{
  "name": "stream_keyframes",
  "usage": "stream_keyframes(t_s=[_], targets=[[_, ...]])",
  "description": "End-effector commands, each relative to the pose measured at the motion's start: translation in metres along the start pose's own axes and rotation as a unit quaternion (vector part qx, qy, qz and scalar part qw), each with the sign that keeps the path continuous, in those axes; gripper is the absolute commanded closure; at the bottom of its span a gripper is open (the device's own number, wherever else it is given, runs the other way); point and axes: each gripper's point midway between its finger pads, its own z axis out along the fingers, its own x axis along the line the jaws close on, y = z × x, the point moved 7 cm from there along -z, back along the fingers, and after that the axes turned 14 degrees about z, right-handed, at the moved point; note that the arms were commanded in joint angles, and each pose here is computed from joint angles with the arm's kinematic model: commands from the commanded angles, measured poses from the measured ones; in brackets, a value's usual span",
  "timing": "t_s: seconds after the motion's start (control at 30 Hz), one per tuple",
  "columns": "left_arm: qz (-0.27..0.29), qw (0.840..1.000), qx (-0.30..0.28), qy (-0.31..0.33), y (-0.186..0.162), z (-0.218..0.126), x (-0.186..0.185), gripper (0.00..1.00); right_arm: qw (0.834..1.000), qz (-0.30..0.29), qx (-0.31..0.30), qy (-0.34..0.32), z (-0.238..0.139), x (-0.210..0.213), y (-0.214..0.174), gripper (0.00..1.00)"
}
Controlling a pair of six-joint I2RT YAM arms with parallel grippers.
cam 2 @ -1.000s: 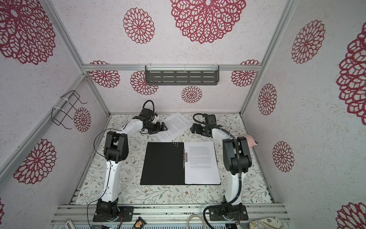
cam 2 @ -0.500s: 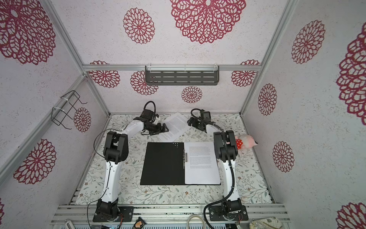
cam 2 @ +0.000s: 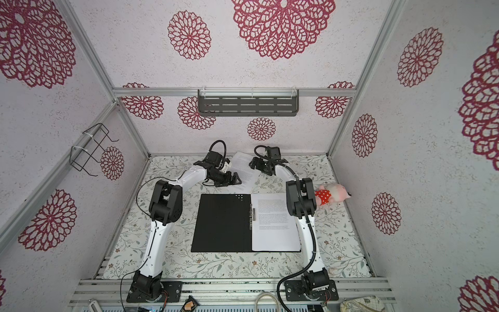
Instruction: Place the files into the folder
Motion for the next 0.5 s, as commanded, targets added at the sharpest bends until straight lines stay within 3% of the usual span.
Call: stream_keyframes(t_s=[0.0, 0.47], targets=[[-0.050, 0.994, 0.096, 0.002, -0.050, 0.038, 0.019, 0.00, 0.995, 0.032, 0.092, -0.020, 0.014, -0.018, -0.036, 0.04], [-0.057, 0.994, 0.091, -0.012, -0.041, 0.052, 0.018, 0.00, 0.988, 0.080, 0.133, 0.016, 0.010, -0.014, -0.078, 0.04]])
